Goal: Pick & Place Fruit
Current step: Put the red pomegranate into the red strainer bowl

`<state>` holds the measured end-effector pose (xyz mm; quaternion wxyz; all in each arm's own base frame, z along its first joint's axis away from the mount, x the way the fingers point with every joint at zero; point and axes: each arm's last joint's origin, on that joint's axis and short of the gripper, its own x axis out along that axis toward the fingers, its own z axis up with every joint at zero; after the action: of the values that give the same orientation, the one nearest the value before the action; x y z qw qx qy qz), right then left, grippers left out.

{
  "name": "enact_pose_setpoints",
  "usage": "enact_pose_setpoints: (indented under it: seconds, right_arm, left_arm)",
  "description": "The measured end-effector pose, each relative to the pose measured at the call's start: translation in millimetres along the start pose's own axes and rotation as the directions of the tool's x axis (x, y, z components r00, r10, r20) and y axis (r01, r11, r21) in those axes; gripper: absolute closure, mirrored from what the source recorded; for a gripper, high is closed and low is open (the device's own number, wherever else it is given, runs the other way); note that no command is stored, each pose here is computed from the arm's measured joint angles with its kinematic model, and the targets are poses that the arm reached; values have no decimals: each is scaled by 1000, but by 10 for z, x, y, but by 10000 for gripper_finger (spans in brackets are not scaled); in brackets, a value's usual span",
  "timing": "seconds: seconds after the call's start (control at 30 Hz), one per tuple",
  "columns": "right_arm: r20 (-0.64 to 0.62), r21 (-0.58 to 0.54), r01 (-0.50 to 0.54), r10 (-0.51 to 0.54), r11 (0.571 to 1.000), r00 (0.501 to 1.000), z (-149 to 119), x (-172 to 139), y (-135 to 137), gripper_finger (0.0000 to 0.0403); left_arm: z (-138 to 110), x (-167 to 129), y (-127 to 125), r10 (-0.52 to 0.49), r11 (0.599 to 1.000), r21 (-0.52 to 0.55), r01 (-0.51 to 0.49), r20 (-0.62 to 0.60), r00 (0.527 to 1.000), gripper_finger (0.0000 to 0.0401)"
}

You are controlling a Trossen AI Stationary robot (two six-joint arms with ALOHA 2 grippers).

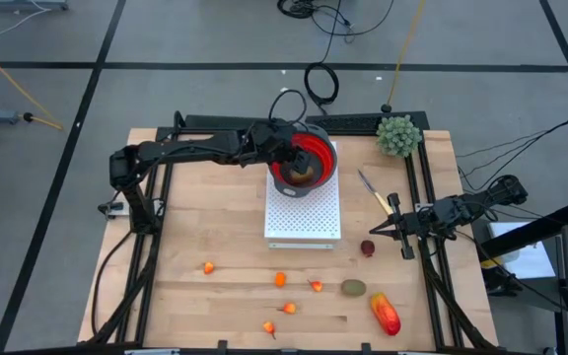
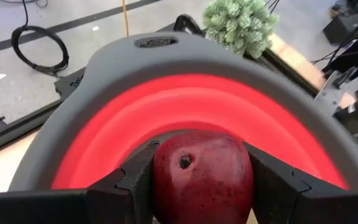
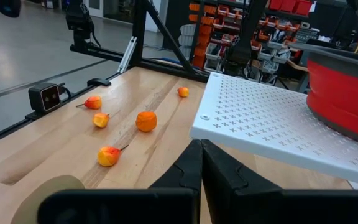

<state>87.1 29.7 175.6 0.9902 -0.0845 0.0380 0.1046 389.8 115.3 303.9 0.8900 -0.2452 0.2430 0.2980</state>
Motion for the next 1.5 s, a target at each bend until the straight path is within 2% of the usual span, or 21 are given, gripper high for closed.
enact_pose_setpoints:
  seconds: [0.53,1.33,1.5]
  right_arm:
    - [0,0,0,0,1000,1000,0,0,0,403]
    - [0,0,0,0,1000,1000,0,0,0,403]
    - [0,1,0,0,1000,1000,1,0,0,403]
  left_arm:
    - [-23,42,6,6,998,67,-5,-11,1000,201]
    - [-23,41,7,6,996,94,-5,-12,1000,200]
    - [-24,41,7,7,995,95,-5,-12,1000,185]
